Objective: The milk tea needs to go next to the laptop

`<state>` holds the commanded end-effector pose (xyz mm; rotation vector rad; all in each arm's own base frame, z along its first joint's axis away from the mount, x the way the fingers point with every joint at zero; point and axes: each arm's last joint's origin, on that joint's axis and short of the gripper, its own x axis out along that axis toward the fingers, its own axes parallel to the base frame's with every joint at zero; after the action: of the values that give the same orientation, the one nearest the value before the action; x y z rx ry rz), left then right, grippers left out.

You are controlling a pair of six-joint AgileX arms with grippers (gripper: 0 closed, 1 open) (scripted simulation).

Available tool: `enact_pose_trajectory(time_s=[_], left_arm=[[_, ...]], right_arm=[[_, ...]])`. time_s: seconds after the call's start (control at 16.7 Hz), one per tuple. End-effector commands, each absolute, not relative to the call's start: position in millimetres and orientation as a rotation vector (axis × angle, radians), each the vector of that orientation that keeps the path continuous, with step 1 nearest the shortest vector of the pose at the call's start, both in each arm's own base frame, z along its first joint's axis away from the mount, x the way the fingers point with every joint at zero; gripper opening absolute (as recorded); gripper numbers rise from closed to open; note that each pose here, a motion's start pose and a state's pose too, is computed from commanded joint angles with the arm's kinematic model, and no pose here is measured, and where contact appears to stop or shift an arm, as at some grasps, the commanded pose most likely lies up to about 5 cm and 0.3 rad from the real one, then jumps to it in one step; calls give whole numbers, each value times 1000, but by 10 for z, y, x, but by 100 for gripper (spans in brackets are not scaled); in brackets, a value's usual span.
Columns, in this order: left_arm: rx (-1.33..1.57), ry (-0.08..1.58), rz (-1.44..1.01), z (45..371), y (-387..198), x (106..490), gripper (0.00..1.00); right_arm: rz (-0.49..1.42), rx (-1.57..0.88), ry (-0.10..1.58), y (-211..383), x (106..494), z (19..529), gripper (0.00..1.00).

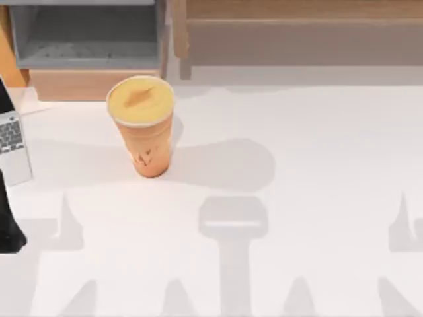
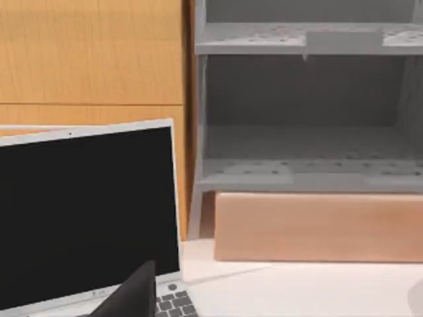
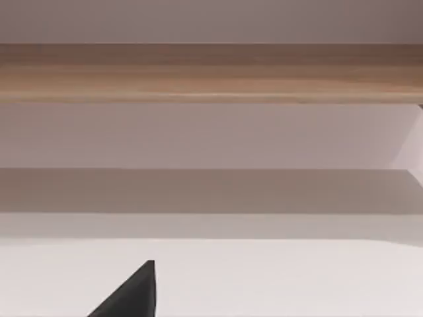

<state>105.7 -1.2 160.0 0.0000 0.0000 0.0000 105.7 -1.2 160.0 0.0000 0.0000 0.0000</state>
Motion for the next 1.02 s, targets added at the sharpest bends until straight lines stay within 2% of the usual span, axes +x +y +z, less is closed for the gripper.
enact_pose_trajectory(time_s=[0.48,0.78,1.02], left_arm=[[-9,-7,-5,1717,-112,1183,100],[-33,9,-11,1838,-388,1514,100],[-55,28,-16,1760,-798,1856,100]], right_arm=[[0,0,0,-12,1057,1600,100],[0,0,0,-12,1057,1600,100],[0,0,0,-12,1057,1600,100]])
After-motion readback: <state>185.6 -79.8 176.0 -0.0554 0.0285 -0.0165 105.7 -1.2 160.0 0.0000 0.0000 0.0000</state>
